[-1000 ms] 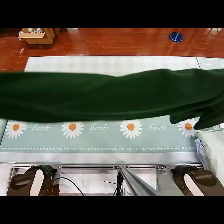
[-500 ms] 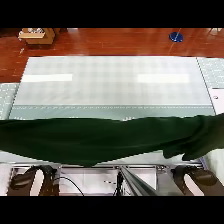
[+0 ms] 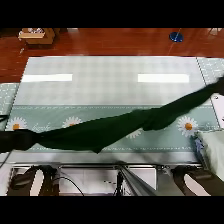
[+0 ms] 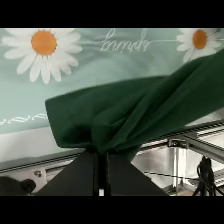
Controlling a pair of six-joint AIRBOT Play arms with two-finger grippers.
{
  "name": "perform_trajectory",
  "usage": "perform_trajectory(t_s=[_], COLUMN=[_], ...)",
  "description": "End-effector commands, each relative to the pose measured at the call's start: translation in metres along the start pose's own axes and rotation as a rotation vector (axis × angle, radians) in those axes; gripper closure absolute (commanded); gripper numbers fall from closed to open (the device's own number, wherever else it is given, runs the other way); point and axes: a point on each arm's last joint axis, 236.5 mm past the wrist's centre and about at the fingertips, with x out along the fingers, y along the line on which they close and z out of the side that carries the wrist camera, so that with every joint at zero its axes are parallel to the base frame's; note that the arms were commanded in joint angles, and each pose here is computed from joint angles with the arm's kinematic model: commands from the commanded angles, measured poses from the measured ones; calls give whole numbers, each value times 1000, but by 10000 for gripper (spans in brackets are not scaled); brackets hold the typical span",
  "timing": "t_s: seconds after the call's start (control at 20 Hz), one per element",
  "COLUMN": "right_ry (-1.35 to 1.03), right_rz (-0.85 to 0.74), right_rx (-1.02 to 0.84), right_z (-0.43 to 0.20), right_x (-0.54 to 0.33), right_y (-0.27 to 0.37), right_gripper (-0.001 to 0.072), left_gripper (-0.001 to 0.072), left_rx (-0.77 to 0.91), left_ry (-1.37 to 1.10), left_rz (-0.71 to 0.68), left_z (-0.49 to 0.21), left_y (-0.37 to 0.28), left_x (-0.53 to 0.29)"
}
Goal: Fold the shirts.
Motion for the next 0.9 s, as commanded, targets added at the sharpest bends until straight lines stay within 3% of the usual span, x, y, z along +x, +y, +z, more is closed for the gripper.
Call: perform_trajectory(t_s=[0.0, 0.35, 0.65, 0.75, 0.85], right_ry=[72, -36, -98, -79, -75], right_rz=[19, 131, 185, 186, 186], right_rx=[-19, 34, 74, 76, 76], right_z=[20, 78, 101, 98, 98], right_x=[85, 150, 169, 176, 178], right_y=[-6, 13, 22, 22, 22], right_gripper=[686, 686, 685, 685, 685], left_gripper=[683, 683, 680, 598, 348], left_rx=[-53, -66, -143, -164, -167], left_ry=[-35, -589, -429, -378, -368], left_rz=[8, 179, 164, 160, 156], left_z=[5, 126, 112, 106, 106], left_y=[39, 98, 115, 120, 119], left_x=[63, 48, 89, 101, 101])
